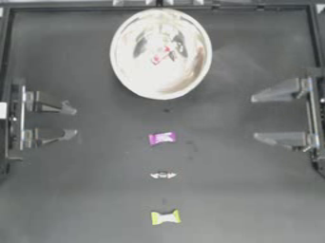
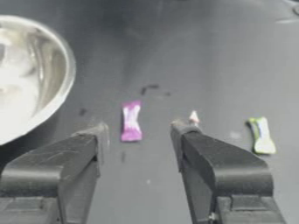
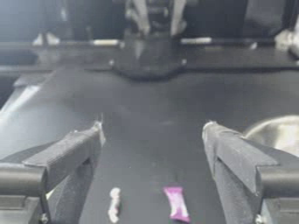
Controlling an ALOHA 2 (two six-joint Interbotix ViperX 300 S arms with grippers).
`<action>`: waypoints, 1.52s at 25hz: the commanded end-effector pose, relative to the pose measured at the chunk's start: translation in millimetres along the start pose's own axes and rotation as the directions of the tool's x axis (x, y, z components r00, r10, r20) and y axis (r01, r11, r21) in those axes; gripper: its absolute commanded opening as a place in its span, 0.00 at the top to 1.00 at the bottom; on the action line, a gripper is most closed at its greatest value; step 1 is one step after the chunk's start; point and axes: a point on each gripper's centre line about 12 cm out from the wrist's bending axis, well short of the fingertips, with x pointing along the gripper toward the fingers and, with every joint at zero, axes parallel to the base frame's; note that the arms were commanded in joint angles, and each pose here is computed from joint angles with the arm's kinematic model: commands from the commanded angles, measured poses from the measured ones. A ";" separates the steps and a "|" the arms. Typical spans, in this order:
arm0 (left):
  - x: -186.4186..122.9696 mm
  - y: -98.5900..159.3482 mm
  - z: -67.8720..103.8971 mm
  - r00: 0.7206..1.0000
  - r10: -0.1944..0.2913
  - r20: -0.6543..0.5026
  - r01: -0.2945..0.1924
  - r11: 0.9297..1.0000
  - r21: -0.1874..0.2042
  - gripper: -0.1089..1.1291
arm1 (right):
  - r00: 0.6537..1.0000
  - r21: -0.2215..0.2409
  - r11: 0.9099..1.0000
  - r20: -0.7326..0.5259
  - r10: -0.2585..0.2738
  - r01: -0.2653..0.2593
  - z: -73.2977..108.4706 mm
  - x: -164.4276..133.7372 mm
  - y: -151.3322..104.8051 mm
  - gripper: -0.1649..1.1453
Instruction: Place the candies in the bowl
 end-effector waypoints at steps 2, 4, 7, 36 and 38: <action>16.5 5.9 23.7 0.996 0.015 -0.083 -0.016 1.000 -0.008 0.22 | 1.000 0.006 1.000 0.001 -0.004 0.004 2.2 0.7 -0.6 0.13; 27.2 9.8 29.8 0.989 0.022 -0.143 -0.024 1.000 -0.008 0.21 | 1.000 0.010 1.000 -0.001 -0.005 0.005 1.6 0.6 -0.8 0.13; 50.4 13.4 35.9 0.972 0.026 -0.235 -0.022 1.000 0.017 0.19 | 1.000 0.015 1.000 -0.005 -0.006 0.006 0.1 0.7 -0.9 0.13; 232.1 8.0 7.0 0.814 0.017 -0.581 0.099 0.981 0.168 0.11 | 0.999 0.022 0.999 0.014 0.035 -0.035 -2.7 5.2 6.3 0.13; 237.8 10.0 1.4 0.805 0.021 -0.593 0.097 0.981 0.167 0.11 | 0.999 0.019 0.999 0.017 0.036 -0.037 -2.4 5.2 6.5 0.13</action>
